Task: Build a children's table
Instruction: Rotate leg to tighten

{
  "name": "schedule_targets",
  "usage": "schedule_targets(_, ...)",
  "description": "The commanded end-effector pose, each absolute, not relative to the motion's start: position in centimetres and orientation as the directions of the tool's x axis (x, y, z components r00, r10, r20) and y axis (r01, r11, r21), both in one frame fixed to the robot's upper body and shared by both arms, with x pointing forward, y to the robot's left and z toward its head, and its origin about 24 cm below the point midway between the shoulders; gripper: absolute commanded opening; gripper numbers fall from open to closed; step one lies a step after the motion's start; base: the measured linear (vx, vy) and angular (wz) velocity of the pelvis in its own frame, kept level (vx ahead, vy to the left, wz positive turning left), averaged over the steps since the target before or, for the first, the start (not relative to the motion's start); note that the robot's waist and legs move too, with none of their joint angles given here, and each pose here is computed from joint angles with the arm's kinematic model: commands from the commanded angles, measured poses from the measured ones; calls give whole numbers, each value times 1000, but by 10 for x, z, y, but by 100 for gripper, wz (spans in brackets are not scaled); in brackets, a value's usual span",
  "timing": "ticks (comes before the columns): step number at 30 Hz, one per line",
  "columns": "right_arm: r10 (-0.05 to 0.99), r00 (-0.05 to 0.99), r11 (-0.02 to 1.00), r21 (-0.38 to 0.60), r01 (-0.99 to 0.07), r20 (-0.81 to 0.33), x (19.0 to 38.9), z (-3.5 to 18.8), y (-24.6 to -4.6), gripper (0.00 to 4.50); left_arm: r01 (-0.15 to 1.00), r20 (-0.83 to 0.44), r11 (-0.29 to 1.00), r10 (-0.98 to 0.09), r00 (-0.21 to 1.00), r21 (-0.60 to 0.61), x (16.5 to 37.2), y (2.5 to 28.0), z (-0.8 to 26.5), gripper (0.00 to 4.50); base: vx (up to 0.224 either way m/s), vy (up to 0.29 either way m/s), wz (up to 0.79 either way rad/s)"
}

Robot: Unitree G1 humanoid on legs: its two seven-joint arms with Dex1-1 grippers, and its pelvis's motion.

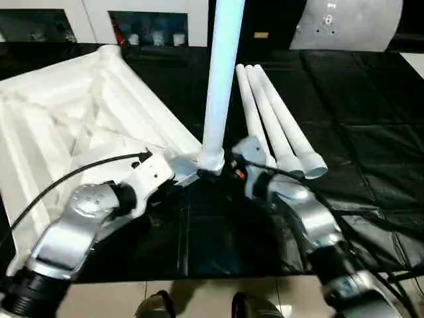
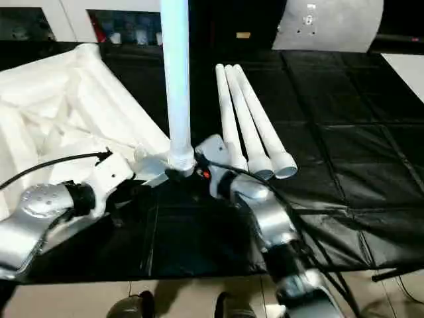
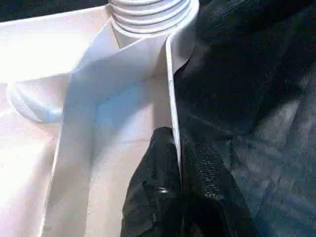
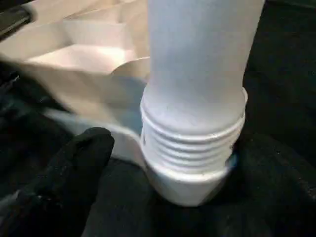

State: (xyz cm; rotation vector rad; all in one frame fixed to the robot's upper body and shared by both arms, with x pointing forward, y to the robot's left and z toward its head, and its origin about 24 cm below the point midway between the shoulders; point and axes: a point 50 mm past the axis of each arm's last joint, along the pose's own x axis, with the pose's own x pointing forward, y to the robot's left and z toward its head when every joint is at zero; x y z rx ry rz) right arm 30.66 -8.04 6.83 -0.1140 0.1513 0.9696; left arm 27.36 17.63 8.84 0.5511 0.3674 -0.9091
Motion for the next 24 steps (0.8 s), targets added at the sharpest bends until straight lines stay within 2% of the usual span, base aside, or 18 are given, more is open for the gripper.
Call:
schedule_targets(1,847,508,504,-65,-861,-159,301,79,-82,442,855,-514,412,-683,518,315,273,174,90,0,0,0,0)
schedule_targets(4,860,483,472,-102,-876,-164,298,87,-89,442,881,-531,359,-704,472,308,272,176,87,0,0,0,0)
schedule_targets(9,859,454,419,-184,-889,-238,298,93,-104,442,943,-542,238,-773,330,234,262,175,84,0,0,0,0)
schedule_targets(10,873,411,372,-187,-909,-263,296,93,-107,442,956,-550,190,-786,283,221,260,175,83,0,0,0,0)
schedule_targets(12,878,394,353,-187,-917,-274,295,92,-108,442,960,-554,178,-787,271,218,259,175,82,0,0,0,0)
schedule_targets(13,888,341,296,-184,-937,-308,291,90,-110,442,962,-560,152,-788,256,225,259,175,82,0,0,0,0)
schedule_targets(16,891,311,261,-186,-947,-331,290,87,-113,442,967,-566,129,-790,234,220,259,175,82,0,0,0,0)
schedule_targets(18,904,281,244,-152,-958,-321,290,87,-112,442,969,-567,118,-793,223,216,259,175,83,0,0,0,0)
schedule_targets(24,923,227,209,-92,-974,-311,291,85,-110,382,972,-566,100,-798,205,211,259,176,84,0,0,0,0)
